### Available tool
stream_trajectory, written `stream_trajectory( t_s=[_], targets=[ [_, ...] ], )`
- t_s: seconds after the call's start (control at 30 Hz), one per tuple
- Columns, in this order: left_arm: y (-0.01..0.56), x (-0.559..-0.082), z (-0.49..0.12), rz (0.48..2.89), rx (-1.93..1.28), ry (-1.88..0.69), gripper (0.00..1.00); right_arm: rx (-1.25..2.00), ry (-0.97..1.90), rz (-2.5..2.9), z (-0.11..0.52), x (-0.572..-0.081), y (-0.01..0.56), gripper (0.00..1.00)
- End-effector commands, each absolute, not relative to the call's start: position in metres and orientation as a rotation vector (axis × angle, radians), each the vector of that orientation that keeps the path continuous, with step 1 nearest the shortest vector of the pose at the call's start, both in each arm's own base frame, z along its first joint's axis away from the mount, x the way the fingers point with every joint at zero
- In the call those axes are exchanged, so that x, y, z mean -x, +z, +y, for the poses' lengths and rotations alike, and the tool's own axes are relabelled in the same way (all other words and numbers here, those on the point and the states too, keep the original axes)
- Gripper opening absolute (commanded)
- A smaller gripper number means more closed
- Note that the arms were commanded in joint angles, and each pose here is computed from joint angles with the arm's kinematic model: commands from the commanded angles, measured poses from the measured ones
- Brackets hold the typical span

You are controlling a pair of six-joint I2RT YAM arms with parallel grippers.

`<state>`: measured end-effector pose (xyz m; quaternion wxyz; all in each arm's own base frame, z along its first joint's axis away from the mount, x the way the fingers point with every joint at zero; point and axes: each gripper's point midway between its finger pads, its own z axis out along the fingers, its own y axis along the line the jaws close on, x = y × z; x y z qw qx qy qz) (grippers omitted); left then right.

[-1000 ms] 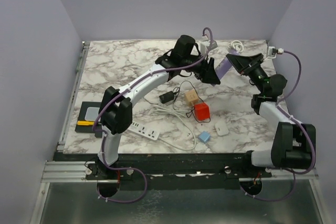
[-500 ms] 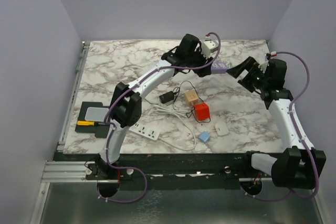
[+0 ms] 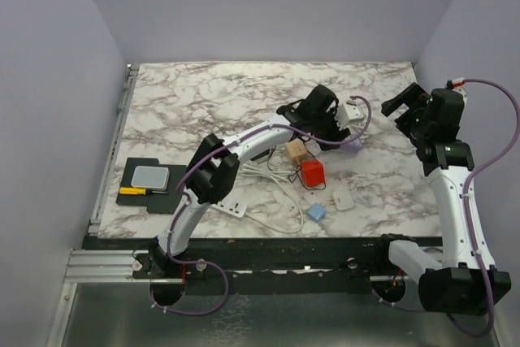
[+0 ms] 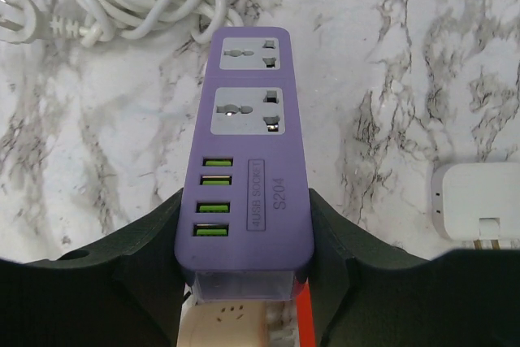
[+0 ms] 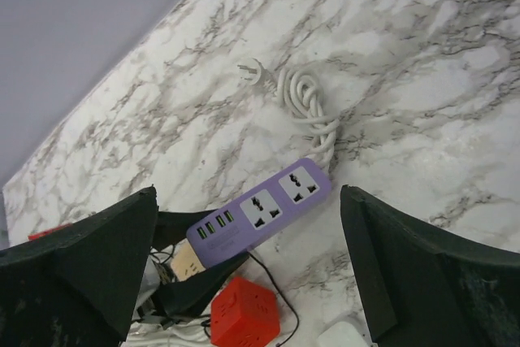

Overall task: Insert the plug
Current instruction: Place the socket at the center of the board.

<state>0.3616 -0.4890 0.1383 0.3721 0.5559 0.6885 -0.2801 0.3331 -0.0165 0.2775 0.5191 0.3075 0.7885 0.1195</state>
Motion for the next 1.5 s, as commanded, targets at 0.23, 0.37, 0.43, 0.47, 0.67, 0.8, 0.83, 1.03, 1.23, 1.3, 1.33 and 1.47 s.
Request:
stream_trajectory(
  t_s=[0.23,0.37,0.43,0.47,0.67,0.8,0.83,1.03,1.23,1.3,1.33,1.47],
  targets=[
    [0.08,-0.322,-0.52,1.609,-1.705,-0.779,0.0,-0.857,-0.01,1.938,-0.059,-0.323,0.233,1.0],
    [0.076,-0.301,-0.527,1.495,-1.809,-0.878,0.0,-0.882,-0.052,1.952,-0.065,-0.327,0.217,1.0],
    [0.089,-0.283,-0.537,1.42,-1.854,-0.935,0.0,-0.883,-0.051,1.968,-0.065,-0.334,0.206,1.0],
    [0.097,-0.272,-0.54,1.389,-1.876,-0.966,0.0,-0.886,-0.047,1.981,-0.064,-0.339,0.2,0.99],
    [0.108,-0.26,-0.536,1.378,-1.914,-0.946,0.0,-0.904,0.051,2.053,-0.047,-0.367,0.173,0.89],
    [0.068,-0.296,-0.52,1.57,-1.844,-0.8,0.0,-0.89,0.081,2.103,-0.035,-0.375,0.154,0.84],
    [0.061,-0.308,-0.517,1.637,-1.786,-0.801,0.0,-0.895,0.079,2.124,-0.034,-0.374,0.148,0.83],
    [0.044,-0.362,-0.497,1.759,-1.631,-0.682,0.0,-0.924,0.047,2.149,-0.035,-0.362,0.13,0.77],
    [0.018,-0.348,-0.478,1.779,-1.716,-0.608,0.15,-0.984,-0.057,2.112,-0.051,-0.359,0.134,0.78],
    [0.013,-0.345,-0.474,1.787,-1.729,-0.58,0.42,-0.991,-0.063,2.12,-0.051,-0.359,0.128,0.79],
    [0.014,-0.344,-0.474,1.787,-1.732,-0.577,0.51,-0.997,-0.058,2.125,-0.05,-0.359,0.125,0.78],
    [0.04,-0.343,-0.481,1.735,-1.717,-0.596,0.87,-1.004,-0.048,2.126,-0.049,-0.36,0.123,0.78]
  ],
)
